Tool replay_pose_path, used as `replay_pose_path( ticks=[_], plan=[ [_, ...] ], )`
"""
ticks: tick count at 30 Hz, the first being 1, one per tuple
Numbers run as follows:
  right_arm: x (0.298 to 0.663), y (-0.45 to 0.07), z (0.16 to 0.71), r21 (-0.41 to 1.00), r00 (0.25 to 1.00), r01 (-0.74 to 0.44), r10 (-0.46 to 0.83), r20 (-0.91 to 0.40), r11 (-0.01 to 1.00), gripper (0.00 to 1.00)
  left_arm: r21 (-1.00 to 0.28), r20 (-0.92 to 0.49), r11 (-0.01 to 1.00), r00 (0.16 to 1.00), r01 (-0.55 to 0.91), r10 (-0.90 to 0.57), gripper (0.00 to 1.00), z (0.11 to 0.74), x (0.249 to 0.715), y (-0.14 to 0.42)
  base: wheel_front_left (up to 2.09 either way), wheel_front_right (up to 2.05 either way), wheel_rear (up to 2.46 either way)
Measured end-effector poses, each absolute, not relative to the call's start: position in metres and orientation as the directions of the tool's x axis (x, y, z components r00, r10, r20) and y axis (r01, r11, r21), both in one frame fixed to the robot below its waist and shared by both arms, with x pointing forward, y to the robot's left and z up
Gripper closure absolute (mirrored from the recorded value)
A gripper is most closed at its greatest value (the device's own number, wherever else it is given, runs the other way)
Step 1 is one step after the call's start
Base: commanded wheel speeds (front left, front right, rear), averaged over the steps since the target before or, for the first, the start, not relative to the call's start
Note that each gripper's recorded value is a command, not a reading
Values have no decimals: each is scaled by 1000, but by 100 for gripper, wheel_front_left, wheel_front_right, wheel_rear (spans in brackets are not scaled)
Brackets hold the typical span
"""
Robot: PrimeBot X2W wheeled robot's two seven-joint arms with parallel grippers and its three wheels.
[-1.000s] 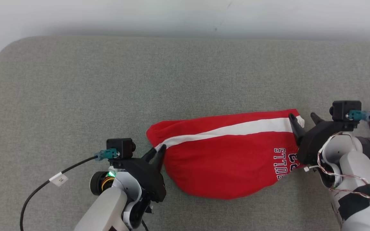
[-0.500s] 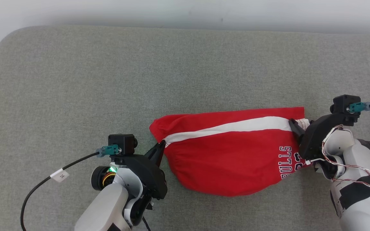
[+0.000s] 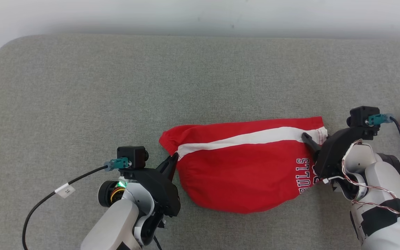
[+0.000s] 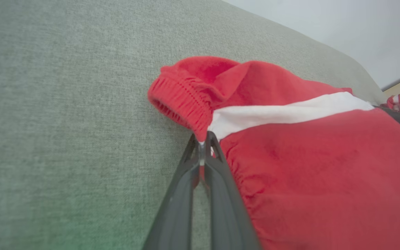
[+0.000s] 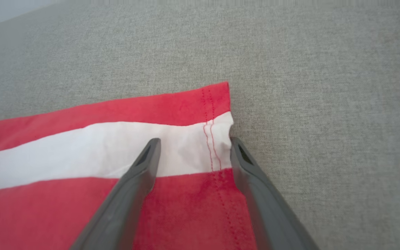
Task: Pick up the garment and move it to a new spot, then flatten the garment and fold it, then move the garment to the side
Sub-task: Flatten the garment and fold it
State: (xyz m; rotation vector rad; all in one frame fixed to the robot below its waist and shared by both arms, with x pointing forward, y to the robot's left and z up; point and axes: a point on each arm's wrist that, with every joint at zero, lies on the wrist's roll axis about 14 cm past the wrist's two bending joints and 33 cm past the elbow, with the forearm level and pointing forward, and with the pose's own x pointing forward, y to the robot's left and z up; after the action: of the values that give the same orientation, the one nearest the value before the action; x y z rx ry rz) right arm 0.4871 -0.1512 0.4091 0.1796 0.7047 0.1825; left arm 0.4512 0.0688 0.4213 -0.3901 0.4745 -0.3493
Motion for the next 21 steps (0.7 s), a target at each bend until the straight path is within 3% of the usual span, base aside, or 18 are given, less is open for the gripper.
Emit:
replay_pose_path(
  ticks=[16, 17, 18, 19, 20, 21],
  plan=[
    [484, -152, 408, 210, 724, -106, 220, -654, 972, 0, -437, -380, 871, 831, 227, -407, 100, 419, 449, 71, 0, 0, 0],
    [483, -152, 406, 208, 718, -106, 220, -660, 972, 10, -436, -380, 871, 831, 226, -406, 100, 419, 448, 71, 0, 0, 0],
    [483, -151, 405, 207, 713, -108, 220, -665, 972, 42, -436, -380, 871, 831, 226, -406, 100, 419, 448, 72, 0, 0, 0],
    [482, -150, 404, 206, 708, -110, 222, -671, 972, 57, -437, -380, 871, 831, 225, -406, 100, 419, 448, 72, 0, 0, 0],
    [482, -150, 404, 202, 706, -113, 222, -672, 973, 65, -438, -379, 871, 832, 225, -406, 100, 420, 448, 72, 0, 0, 0],
    [482, -149, 405, 199, 708, -117, 222, -670, 973, 89, -438, -377, 870, 833, 225, -405, 100, 420, 448, 72, 0, 0, 0]
  ],
)
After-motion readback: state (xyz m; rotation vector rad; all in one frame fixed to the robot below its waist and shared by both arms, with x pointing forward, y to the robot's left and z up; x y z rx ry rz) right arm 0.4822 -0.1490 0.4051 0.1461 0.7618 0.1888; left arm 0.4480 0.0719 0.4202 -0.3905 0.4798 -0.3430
